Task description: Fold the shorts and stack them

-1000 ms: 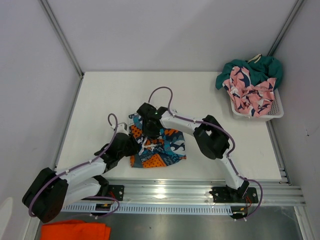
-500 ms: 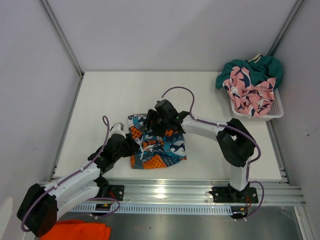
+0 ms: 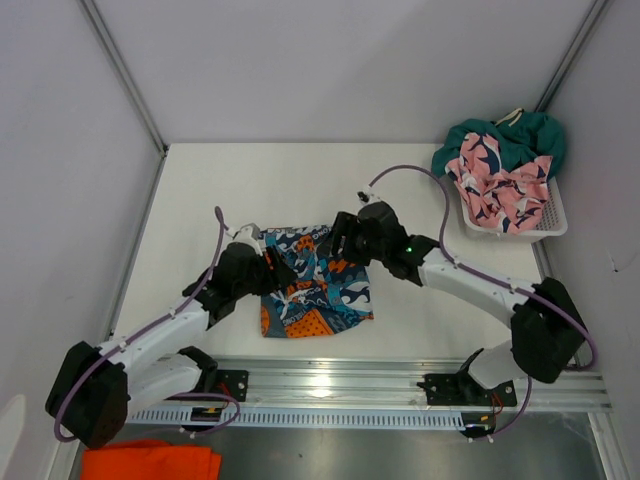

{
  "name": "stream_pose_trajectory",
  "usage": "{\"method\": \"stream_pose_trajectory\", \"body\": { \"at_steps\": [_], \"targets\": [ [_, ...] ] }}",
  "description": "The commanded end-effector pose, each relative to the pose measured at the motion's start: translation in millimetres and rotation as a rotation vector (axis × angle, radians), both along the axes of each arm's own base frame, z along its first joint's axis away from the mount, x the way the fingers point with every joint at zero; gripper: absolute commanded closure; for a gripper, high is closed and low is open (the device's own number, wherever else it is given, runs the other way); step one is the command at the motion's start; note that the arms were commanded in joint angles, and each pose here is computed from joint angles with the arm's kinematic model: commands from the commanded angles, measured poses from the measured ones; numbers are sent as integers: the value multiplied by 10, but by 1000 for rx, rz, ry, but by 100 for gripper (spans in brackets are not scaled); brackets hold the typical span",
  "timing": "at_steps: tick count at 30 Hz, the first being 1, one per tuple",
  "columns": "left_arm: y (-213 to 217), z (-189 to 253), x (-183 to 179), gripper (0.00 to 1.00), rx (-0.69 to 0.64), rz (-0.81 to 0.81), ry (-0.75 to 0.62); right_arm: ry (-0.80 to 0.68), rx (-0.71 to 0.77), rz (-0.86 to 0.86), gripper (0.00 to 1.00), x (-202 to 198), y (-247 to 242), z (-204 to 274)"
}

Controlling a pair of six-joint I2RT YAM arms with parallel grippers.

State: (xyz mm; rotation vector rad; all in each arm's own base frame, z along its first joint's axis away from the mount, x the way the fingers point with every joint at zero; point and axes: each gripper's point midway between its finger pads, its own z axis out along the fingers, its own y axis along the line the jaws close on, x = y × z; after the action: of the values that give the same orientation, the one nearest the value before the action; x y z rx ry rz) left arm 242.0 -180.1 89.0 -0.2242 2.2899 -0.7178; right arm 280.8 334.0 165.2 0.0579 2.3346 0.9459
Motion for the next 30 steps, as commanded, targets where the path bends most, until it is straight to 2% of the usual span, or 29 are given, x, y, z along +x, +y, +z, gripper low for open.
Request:
{"method": "stream_pose_trajectory", "body": {
  "at_steps": [1,2,9,20,24,30],
  "targets": [
    [-102,80,130,33,-32,-36,-10,-97,-11,-3,30,-121,-237,113],
    [-104,10,152,32,-25,-34,7,-123,16,0,30,-180,-281,233],
    [-143,-216,226,31,-26,-39,51,-113,20,21,29,-434,-438,165],
    [-379,-236,305,34,-124,-100,65,-81,37,35,29,-722,-525,-33],
    [-378,-275,333,41,-108,-102,68,-72,29,38,29,-762,-544,-94],
    [-388,-420,401,61,-76,-100,95,-61,30,41,29,-778,-536,-142]
  ]
}}
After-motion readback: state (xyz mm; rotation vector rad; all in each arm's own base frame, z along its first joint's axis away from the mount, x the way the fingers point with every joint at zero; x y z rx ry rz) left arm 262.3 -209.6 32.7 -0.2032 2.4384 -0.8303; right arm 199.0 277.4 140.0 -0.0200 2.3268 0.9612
